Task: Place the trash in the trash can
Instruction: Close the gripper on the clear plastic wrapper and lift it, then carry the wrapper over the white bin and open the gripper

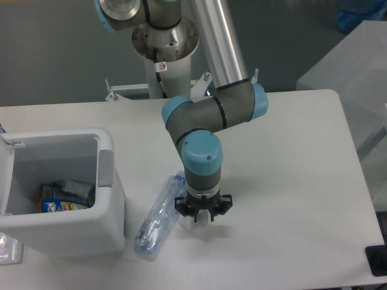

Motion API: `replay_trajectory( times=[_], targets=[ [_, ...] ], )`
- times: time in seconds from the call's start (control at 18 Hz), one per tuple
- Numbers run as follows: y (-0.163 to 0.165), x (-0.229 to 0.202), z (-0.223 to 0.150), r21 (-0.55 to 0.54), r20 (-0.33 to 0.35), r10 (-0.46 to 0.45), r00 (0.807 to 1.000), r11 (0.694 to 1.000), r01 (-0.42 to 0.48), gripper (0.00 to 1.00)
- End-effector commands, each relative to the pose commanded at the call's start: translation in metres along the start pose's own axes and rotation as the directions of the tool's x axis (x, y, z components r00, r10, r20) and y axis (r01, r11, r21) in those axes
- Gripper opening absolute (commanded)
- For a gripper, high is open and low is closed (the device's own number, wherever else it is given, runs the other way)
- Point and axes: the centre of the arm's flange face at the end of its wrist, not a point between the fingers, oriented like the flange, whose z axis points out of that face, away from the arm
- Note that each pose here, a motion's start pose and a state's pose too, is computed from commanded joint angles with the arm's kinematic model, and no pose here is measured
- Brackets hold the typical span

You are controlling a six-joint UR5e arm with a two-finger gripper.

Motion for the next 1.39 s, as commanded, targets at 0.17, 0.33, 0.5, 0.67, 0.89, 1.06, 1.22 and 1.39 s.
replay_trajectory(
  times=[0.17,0.33,0.5,0.67,0.89,1.06,1.22,1.39],
  targets=[
    [-0.004,0.002,-0.011,0.023,-0.015,0.002,1.000,1.000,-0.002,0.08],
    [-0.007,0.001,-0.028,0.068,-0.060,-0.002,0.998,0.998,0.006,0.05],
    [-0.011,-0.001,-0.075,0.150,-0.061,0.001,0.998,0.989,0.008,0.05],
    [-0.022,-0.006,-0.111,0.239,-0.126,0.000,0.992,0.970,0.030,0.05],
    [-0.033,-0.022,-0.174,0.372,-0.255,-0.026,0.967,0.920,0.123,0.05],
    [-0.038,-0.031,-0.228,0.450,-0.332,-0.050,0.942,0.870,0.204,0.05],
    [-0.037,-0.041,-0.283,0.494,-0.447,-0.080,0.891,0.808,0.320,0.05],
    [-0.034,-0.029,-0.327,0.525,-0.476,-0.079,0.876,0.773,0.355,0.05]
  ],
)
